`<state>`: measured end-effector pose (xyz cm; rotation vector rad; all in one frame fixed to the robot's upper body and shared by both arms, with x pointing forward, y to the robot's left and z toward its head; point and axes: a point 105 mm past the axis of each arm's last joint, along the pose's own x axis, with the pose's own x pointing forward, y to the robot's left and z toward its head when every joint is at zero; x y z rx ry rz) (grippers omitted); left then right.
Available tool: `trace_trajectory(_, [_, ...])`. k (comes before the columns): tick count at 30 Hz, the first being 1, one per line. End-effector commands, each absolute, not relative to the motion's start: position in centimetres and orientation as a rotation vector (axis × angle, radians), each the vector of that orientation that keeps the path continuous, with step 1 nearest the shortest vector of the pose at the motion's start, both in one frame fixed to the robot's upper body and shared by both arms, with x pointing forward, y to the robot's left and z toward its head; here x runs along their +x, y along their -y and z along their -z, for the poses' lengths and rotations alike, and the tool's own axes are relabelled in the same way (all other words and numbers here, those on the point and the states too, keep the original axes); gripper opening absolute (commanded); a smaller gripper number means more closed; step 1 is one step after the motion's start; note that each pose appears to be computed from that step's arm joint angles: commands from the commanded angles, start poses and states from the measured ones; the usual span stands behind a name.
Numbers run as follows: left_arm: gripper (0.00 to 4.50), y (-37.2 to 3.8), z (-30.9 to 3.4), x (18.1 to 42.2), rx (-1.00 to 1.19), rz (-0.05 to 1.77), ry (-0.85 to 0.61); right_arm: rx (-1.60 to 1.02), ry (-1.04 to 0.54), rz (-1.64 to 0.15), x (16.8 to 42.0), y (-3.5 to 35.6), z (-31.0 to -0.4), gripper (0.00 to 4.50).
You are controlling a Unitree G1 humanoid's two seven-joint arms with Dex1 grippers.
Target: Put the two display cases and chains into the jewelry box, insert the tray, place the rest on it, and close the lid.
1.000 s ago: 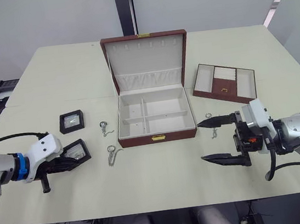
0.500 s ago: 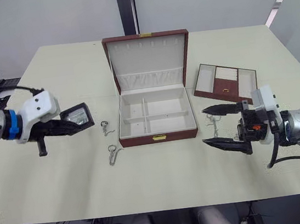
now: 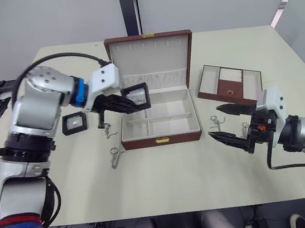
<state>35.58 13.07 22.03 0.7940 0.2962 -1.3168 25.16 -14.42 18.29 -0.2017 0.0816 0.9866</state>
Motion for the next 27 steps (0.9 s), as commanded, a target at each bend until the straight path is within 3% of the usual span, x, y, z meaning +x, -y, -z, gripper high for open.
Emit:
trace_trajectory(1, [0.02,-11.7,-22.2,36.8,0.845,1.297,-0.27,-0.255,-0.052,-0.953,24.7,14.8,-19.2,4.5])
trace_trajectory(9, [0.02,-7.4,-19.8,39.5,0.871,1.295,-0.243,-0.252,-0.05,-0.889,24.5,15.5,-19.3,4.5])
trace_trajectory(27, [0.02,-5.6,-17.0,39.9,0.863,1.357,-0.278,-0.246,-0.065,-0.847,23.6,15.9,-19.3,4.5])
